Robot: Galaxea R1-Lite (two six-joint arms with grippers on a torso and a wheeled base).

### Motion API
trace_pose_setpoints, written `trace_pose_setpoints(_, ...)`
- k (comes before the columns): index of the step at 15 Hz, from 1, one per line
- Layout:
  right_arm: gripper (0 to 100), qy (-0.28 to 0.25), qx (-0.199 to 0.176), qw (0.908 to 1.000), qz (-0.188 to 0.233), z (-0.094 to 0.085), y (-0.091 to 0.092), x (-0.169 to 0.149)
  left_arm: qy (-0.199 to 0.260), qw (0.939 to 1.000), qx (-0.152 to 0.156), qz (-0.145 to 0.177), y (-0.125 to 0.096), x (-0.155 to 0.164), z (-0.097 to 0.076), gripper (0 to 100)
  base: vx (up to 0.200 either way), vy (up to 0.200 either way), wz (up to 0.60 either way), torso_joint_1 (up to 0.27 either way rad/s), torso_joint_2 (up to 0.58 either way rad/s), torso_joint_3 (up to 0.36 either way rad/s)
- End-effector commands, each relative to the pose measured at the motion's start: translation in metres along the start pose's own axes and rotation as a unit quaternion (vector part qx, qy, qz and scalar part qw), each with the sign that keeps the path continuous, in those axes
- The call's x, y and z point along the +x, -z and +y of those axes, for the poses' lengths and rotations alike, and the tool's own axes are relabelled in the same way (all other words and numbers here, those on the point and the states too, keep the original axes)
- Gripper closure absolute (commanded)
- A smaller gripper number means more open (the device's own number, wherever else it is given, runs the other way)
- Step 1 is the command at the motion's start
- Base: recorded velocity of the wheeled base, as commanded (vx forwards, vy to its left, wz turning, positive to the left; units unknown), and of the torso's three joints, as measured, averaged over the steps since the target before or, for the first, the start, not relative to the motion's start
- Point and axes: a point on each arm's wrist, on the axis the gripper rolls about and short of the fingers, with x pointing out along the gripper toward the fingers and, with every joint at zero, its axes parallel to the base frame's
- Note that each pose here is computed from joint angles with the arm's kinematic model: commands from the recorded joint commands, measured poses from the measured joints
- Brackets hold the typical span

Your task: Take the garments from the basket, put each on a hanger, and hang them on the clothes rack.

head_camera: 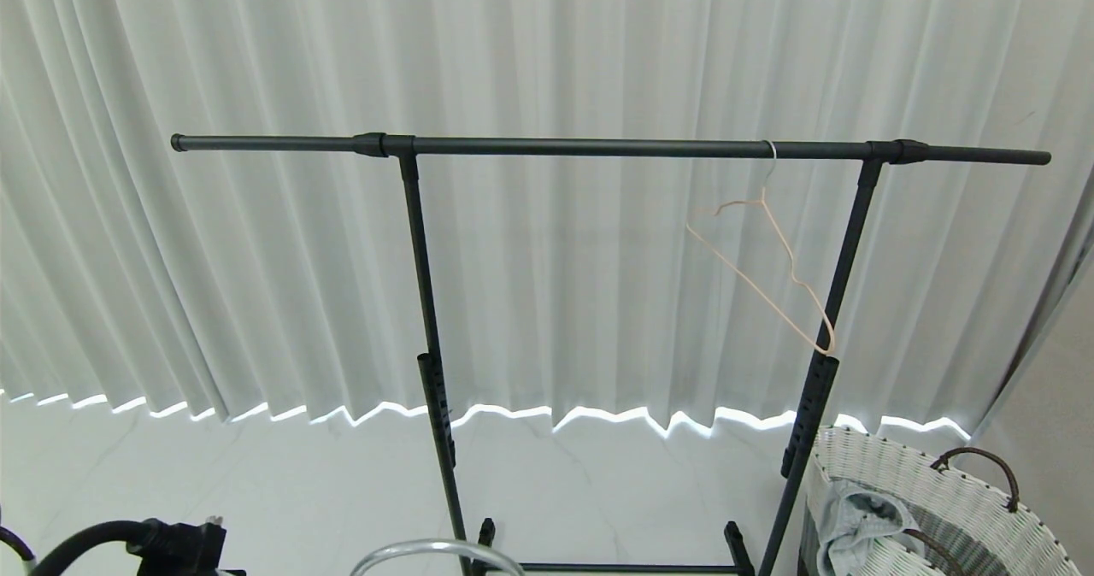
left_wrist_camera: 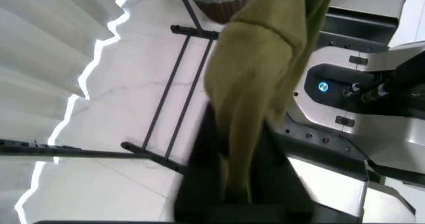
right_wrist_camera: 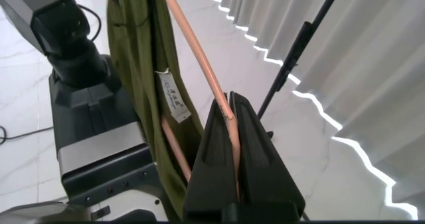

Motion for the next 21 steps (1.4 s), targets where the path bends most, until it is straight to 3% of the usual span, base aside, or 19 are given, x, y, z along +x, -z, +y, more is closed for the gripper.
trace_pose_setpoints(1,100,0.0,0.002,1.0,-0.004,0.0,-0.002,0.0,0.001,1.0,-0.001,0.004,0.001,0.001,0.0,100,0.0,0.0,0.0,0.0,0.0,0.0)
trace_pose_setpoints(2,100,0.0,0.001,1.0,-0.003,0.0,-0.001,0.0,-0.002,1.0,0.0,0.004,0.002,0.001,0.0,100,0.0,0.0,0.0,0.0,0.0,0.0)
trace_pose_setpoints(3,0,0.001,0.001,1.0,-0.004,0.0,-0.001,-0.001,-0.003,1.0,-0.001,0.005,0.003,0.001,0.0,100,0.0,0.0,0.0,0.0,0.0,0.0)
trace_pose_setpoints(6,0,0.003,-0.002,1.0,-0.003,-0.001,0.0,-0.001,-0.008,1.0,0.001,0.004,0.002,0.0,0.0,100,0.0,0.0,0.0,0.0,0.0,0.0)
trace_pose_setpoints(10,0,0.05,0.005,0.9987,-0.003,-0.018,0.001,-0.003,-0.083,0.9962,0.002,0.028,0.003,0.0,0.004,100,0.0,0.0,0.0,0.0,0.0,0.0)
trace_pose_setpoints(11,0,0.06,0.007,0.9982,-0.005,-0.021,0.0,-0.003,-0.113,0.9927,0.0,0.042,0.004,0.001,0.006,100,0.0,0.0,0.0,0.0,0.0,0.0)
trace_pose_setpoints(14,0,0.066,0.01,0.9977,0.001,-0.024,0.002,-0.002,-0.211,0.9736,-0.02,0.085,0.002,0.004,0.018,100,0.0,0.0,0.0,0.0,0.0,0.0)
trace_pose_setpoints(18,0,0.066,0.03,0.9969,0.029,-0.023,0.01,0.009,-0.268,0.9608,-0.046,0.056,-0.019,-0.006,0.039,100,0.0,0.0,0.0,0.0,0.0,0.0)
trace_pose_setpoints(19,0,0.068,0.055,0.9952,0.043,-0.022,0.015,0.017,-0.284,0.9567,-0.051,0.039,-0.032,-0.011,0.047,100,0.0,0.0,0.0,0.0,0.0,0.0)
trace_pose_setpoints(21,0,0.075,0.102,0.9904,0.056,-0.02,0.019,0.031,-0.291,0.9554,-0.049,0.021,-0.043,-0.015,0.051,100,0.0,0.0,0.0,0.0,0.0,0.0)
